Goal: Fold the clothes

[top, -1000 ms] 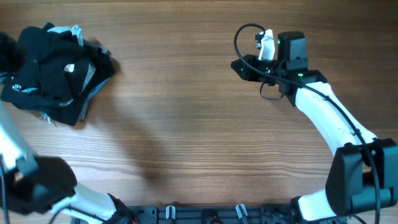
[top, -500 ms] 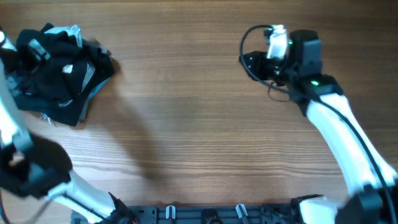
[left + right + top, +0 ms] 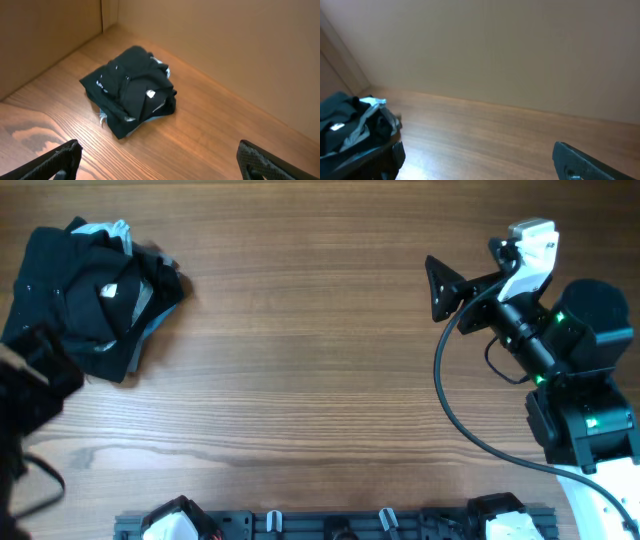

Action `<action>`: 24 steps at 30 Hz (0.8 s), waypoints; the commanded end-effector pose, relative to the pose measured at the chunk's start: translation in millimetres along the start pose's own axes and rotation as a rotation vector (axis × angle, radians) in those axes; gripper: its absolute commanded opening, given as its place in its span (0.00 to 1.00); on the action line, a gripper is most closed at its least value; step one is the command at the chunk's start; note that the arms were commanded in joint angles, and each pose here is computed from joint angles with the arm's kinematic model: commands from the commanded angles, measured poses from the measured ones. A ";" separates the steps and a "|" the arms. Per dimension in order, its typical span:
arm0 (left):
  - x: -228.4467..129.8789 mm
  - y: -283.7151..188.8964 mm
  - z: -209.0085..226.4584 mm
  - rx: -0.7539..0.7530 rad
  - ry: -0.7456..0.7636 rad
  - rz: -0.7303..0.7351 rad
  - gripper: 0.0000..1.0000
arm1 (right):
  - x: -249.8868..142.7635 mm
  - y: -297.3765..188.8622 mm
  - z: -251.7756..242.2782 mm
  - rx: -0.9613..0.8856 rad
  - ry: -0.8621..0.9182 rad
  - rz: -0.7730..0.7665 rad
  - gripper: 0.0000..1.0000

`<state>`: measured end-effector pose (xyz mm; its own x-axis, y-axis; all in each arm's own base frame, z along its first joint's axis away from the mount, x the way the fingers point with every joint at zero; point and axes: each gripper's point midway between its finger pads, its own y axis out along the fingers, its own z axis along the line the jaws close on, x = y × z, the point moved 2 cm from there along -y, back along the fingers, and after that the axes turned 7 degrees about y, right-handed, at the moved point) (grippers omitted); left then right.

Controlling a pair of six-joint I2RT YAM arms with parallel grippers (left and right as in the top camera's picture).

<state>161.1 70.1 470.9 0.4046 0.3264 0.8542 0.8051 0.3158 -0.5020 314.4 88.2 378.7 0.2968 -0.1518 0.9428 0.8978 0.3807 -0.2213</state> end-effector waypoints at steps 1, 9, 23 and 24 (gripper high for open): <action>-9.0 -43.9 -3.9 -0.003 0.035 -0.112 1.00 | -9.5 4.2 -4.7 -0.026 0.078 0.051 1.00; -29.5 -103.6 -9.3 -0.016 0.054 -0.273 1.00 | -49.7 36.4 -22.2 -0.144 0.781 0.182 1.00; -45.5 -114.2 -9.2 -0.015 0.053 -0.266 1.00 | 5.9 -132.0 -14.8 -0.245 -0.014 -0.254 1.00; -50.0 -113.0 -8.7 -0.013 0.051 -0.245 1.00 | -3.6 -145.0 -13.4 -0.234 -0.003 -0.295 1.00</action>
<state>56.8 10.8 492.0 0.1895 0.2037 0.9605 0.8947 0.3672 -0.2544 211.3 32.1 424.1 0.0656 -0.2634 0.9625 0.9887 0.1478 -0.0269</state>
